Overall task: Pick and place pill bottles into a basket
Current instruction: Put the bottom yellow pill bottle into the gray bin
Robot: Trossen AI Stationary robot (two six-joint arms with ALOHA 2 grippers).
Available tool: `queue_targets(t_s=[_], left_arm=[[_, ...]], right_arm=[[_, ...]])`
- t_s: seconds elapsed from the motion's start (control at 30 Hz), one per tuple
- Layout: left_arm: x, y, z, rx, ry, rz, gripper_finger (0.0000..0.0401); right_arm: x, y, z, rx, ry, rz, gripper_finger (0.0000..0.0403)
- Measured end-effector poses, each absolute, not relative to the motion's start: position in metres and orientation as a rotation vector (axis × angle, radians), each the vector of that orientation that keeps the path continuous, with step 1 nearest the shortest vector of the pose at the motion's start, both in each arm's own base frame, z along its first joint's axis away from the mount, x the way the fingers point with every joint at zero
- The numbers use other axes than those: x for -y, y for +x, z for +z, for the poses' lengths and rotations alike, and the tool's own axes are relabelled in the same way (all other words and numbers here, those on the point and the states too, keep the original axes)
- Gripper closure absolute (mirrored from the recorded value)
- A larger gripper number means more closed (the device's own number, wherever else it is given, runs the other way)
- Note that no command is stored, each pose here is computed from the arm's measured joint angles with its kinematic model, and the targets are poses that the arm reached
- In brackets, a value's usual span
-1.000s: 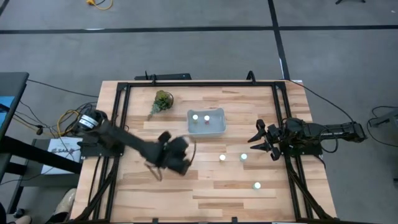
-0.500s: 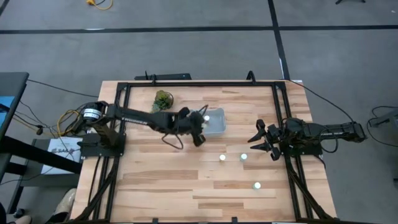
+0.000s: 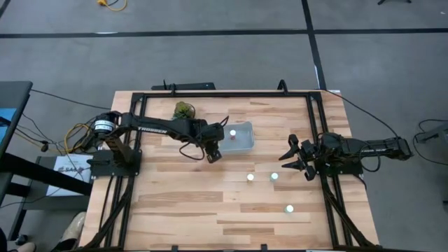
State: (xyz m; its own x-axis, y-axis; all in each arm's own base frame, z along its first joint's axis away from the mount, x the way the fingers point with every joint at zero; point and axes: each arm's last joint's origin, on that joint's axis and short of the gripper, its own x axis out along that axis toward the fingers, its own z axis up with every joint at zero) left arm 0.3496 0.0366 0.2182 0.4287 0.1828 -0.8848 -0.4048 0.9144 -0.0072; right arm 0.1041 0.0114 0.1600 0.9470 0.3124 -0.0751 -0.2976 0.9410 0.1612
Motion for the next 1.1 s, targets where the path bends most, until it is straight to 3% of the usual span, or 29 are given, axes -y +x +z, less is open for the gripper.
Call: queue_targets(t_s=[0.7,1.1], left_arm=[[-0.054,0.389,0.205,-1.206,-0.161,0.296,0.0302],[-0.065,0.385,0.192,-1.315,-0.220,0.242,0.0301]], right_arm=[[-0.011,0.104,0.160,-0.100,0.149,0.311,0.0274],[-0.011,0.105,0.158,-0.121,0.151,0.310,0.0274]])
